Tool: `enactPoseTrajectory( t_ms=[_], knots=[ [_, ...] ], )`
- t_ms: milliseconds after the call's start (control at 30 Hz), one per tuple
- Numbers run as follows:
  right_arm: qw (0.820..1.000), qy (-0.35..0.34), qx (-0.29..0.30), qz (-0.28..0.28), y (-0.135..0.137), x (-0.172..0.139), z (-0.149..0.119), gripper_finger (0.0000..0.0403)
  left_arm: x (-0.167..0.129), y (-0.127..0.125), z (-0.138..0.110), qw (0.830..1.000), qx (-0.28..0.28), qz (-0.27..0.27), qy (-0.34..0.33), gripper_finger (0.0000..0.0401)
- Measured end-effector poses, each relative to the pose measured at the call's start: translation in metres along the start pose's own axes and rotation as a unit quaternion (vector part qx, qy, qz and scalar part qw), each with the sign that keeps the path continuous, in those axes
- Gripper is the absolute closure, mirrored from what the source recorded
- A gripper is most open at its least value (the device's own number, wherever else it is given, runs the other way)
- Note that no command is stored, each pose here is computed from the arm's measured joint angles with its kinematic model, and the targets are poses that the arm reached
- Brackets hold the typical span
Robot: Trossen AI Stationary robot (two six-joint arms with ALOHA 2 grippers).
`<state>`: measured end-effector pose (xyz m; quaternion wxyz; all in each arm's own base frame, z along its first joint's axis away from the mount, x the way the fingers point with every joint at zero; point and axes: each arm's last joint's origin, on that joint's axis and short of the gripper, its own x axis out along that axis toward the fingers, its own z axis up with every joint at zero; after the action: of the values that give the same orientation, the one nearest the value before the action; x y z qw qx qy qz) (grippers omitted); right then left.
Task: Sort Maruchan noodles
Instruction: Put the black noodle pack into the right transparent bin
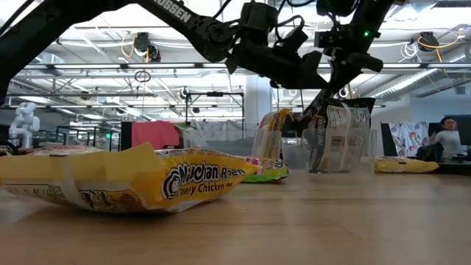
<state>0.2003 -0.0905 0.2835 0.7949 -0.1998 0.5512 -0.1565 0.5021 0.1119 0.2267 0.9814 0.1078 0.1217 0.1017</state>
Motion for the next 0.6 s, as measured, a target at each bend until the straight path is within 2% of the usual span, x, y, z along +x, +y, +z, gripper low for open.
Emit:
enactPoseTrajectory(
  t_ms=[333,600],
  knots=[
    [1.000,0.000,0.000,0.000,0.000,0.000,0.000,0.0403,0.000,0.011,-0.003,1.000,-0.003,0.003,-0.001,0.0320],
    [1.000,0.000,-0.004,0.000,0.000,0.000,0.000,0.0403,0.000,0.015,-0.002,0.999,-0.024,-0.032,-0.015,0.0320]
  ],
)
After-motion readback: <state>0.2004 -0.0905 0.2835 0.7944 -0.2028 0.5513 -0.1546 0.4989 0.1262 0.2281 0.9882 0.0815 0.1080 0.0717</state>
